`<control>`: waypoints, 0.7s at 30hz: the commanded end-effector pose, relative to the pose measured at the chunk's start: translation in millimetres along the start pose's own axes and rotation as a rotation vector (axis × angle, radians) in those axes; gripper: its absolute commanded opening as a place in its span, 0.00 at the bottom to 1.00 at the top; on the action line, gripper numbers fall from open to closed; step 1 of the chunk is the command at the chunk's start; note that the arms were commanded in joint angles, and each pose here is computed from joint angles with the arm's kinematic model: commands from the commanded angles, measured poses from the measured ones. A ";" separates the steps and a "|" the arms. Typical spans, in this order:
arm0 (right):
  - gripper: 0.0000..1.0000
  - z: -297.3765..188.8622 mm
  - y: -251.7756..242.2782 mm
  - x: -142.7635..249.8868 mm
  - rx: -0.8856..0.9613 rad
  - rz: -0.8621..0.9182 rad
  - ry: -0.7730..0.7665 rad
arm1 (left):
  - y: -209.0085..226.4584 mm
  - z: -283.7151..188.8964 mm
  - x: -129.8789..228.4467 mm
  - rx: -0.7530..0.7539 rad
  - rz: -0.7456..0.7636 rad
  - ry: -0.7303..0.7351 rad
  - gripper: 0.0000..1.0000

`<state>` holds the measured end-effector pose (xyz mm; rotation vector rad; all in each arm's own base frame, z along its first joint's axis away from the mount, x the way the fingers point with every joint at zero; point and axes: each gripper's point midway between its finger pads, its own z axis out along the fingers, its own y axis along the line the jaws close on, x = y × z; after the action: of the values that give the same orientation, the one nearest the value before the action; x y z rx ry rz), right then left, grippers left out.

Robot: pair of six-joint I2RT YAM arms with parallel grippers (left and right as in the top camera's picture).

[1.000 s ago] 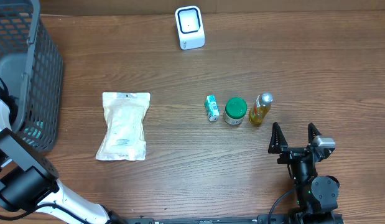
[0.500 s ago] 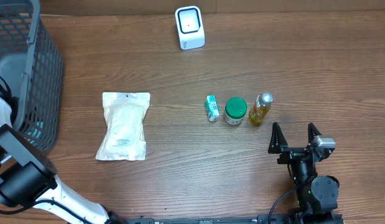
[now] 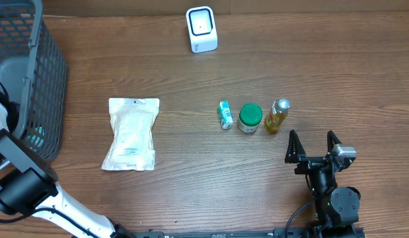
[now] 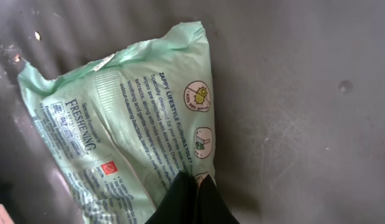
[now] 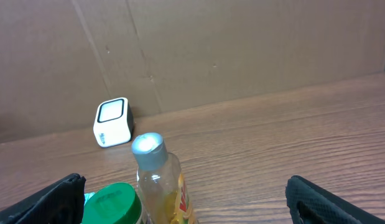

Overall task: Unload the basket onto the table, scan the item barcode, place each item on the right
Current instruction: 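Close the left gripper on the green tissue pack and lift it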

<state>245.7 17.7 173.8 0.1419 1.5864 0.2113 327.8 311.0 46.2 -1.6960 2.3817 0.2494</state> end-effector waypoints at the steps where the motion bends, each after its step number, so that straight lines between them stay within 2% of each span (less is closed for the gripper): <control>1: 1.00 0.1 -0.5 1.7 -0.001 -0.004 -0.004 | -14.4 -6.9 -7.4 0.037 0.006 0.016 0.04; 7: 1.00 0.1 -0.5 1.6 -0.001 -0.004 -0.004 | -21.0 -42.2 -29.0 0.056 0.004 -0.020 0.04; 19: 1.00 0.1 -0.5 1.6 -0.001 -0.004 -0.004 | -23.3 -41.7 -18.9 0.043 0.023 0.008 0.04; 21: 1.00 0.1 -0.5 1.6 -0.001 -0.004 -0.004 | -22.9 -38.8 -16.1 0.039 0.025 0.015 0.10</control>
<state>245.7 17.7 173.9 0.1425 1.5860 0.2120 348.3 311.9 88.4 -1.6684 2.3956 0.2008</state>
